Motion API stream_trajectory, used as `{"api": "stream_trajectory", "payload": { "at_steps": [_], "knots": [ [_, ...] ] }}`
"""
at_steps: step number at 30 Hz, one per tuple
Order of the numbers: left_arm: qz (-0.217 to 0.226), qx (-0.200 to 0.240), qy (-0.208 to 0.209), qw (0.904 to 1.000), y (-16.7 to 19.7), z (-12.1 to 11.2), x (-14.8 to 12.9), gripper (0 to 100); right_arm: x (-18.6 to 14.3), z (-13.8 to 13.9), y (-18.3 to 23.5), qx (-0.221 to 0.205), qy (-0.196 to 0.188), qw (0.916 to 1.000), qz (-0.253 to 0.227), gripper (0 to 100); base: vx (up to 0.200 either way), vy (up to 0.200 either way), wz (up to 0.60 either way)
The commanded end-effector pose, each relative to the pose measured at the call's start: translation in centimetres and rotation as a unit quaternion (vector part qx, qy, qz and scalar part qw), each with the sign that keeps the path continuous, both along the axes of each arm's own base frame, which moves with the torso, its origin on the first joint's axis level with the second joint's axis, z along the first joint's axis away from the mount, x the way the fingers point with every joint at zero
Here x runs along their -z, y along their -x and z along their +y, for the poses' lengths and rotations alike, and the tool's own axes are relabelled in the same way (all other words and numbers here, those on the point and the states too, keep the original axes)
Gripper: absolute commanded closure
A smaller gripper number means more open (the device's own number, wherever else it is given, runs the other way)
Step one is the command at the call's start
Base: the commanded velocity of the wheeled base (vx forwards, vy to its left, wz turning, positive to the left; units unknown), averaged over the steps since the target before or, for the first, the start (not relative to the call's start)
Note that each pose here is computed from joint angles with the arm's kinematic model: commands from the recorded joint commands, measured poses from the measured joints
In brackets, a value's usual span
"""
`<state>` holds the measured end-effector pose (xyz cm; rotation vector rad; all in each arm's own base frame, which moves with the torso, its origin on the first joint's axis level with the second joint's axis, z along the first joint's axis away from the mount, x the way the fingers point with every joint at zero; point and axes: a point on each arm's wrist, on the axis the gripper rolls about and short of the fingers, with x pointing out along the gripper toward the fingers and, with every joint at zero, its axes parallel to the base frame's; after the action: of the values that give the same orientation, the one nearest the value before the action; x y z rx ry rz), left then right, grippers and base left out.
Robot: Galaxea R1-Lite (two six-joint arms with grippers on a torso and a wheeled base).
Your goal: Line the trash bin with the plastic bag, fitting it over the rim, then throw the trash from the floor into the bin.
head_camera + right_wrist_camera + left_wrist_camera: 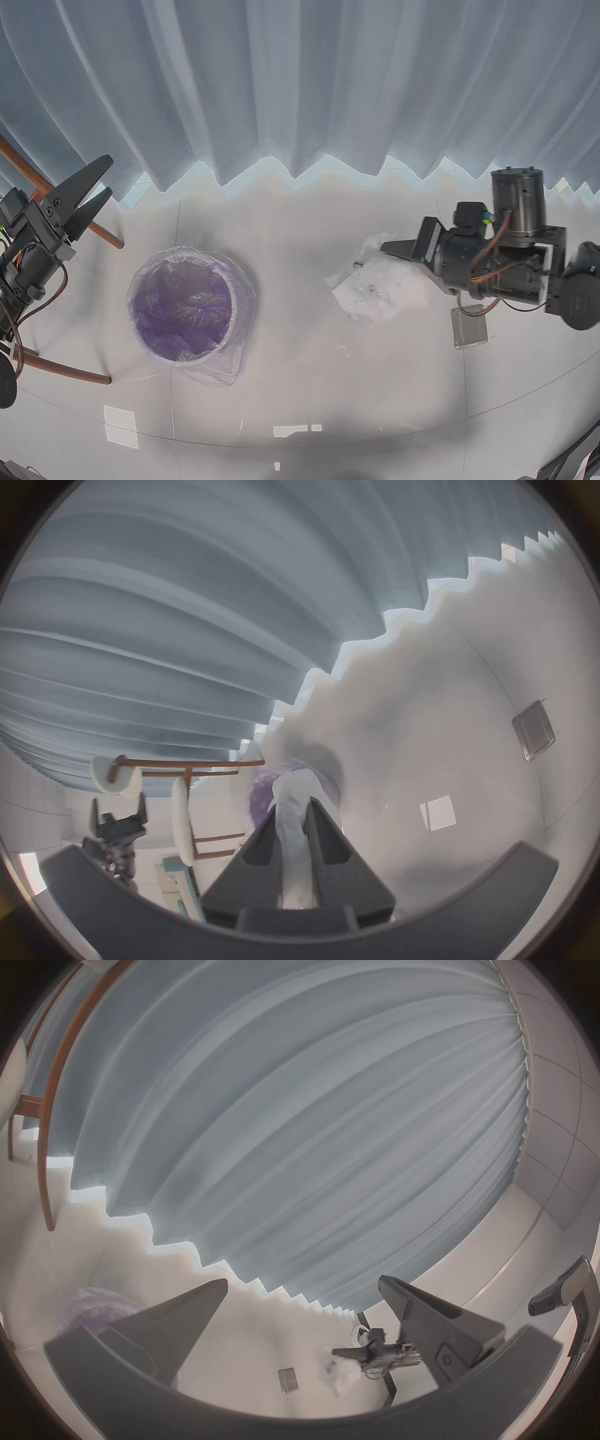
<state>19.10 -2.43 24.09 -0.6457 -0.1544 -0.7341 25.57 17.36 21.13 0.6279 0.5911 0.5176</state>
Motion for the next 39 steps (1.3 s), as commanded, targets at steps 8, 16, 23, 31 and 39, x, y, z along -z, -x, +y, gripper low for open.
{"api": "stream_trajectory", "payload": {
  "at_steps": [8,16,23,31,39],
  "knots": [
    [0.036,-0.014,0.020,0.9991,-1.6,-2.5,1.5,0,2.3,-1.1,2.7,-0.042,0.010,0.9990,-0.008,100,0.000,0.200,0.00],
    [0.034,-0.018,-0.020,0.9991,-1.7,-4.8,2.8,0,4.0,0.1,0.7,0.005,0.006,0.9989,-0.046,100,0.000,0.200,0.00],
    [0.041,0.002,-0.014,0.9991,-1.0,-6.9,3.0,0,5.1,1.2,-0.6,0.015,-0.012,0.9968,-0.078,100,0.000,0.200,0.00],
    [0.059,0.019,-0.026,0.9977,-0.4,-10.3,4.1,0,8.8,3.3,-3.0,0.049,-0.030,0.9883,-0.141,100,0.000,0.200,0.00],
    [0.037,0.024,-0.045,0.9980,-0.5,-11.0,4.5,0,13.8,5.6,-4.5,0.044,-0.009,0.9824,-0.181,100,0.000,0.025,0.00]
  ]
}}
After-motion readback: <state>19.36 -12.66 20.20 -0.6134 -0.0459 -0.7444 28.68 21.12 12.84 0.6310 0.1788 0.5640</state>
